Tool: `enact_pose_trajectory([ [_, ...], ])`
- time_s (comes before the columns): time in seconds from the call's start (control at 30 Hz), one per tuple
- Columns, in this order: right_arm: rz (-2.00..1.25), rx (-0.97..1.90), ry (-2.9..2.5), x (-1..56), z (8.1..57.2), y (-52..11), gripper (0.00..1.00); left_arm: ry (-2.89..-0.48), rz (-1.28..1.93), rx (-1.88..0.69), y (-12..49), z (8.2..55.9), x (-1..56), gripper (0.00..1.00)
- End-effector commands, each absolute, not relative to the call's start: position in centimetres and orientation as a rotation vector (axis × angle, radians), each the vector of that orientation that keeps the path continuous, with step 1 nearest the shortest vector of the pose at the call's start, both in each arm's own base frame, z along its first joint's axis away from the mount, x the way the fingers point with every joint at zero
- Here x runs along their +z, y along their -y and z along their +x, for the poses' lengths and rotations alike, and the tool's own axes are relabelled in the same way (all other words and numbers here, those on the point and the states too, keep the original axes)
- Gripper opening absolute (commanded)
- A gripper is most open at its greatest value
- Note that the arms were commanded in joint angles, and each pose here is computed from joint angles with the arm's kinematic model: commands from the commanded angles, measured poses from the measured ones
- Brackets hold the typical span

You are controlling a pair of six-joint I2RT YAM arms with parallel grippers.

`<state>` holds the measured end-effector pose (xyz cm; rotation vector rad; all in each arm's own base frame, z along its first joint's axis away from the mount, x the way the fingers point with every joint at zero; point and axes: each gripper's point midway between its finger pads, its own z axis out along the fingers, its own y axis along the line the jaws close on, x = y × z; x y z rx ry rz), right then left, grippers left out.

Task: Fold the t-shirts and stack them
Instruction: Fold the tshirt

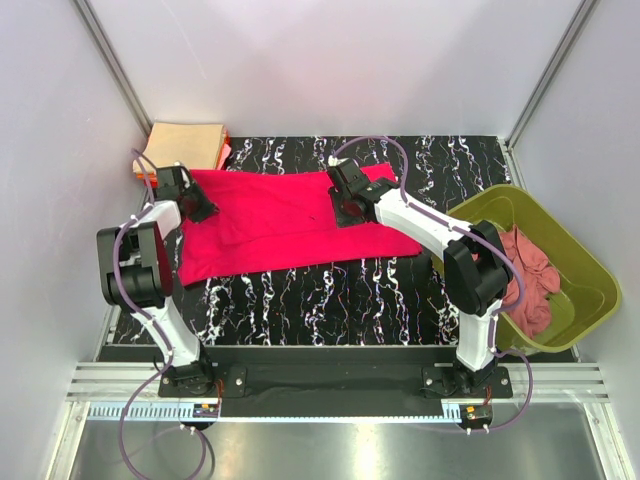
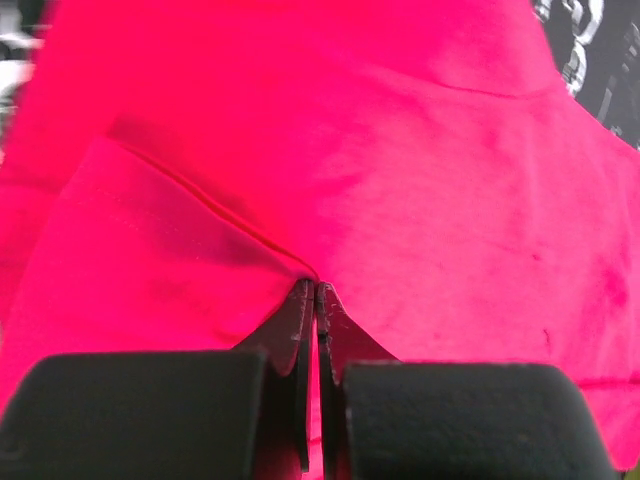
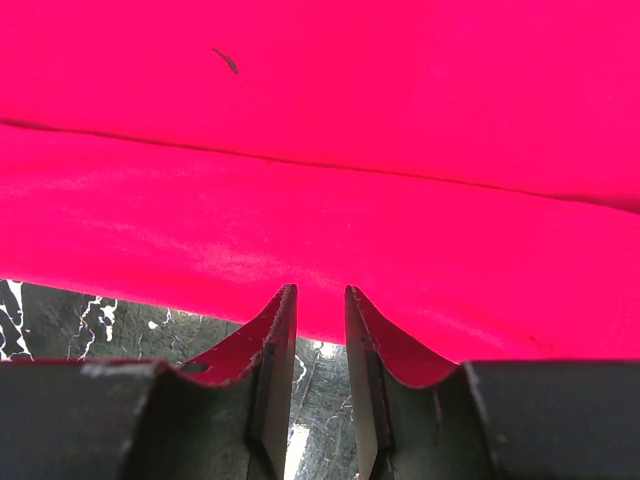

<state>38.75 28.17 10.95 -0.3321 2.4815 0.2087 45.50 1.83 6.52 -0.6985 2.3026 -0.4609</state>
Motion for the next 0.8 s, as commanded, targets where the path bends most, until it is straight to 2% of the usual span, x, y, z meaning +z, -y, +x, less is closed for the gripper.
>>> enact_pose_trajectory([
  [0.0,-0.322,0.222,-2.405,13.2,39.7,-28.3,0.33,-2.189,-0.553,-0.512,-0.9,48.5,10.3,0.0],
  [0.33,-0.326,0.223,-2.398,13.3,39.9,-28.4,0.33,-2.149,-0.392,-0.513,0.6,50.0,12.3,0.0],
  [0.77,-0.329,0.211,-2.393,13.4,39.8,-28.1,0.34,-2.243,-0.305,-0.525,2.7,50.8,10.1,0.0],
])
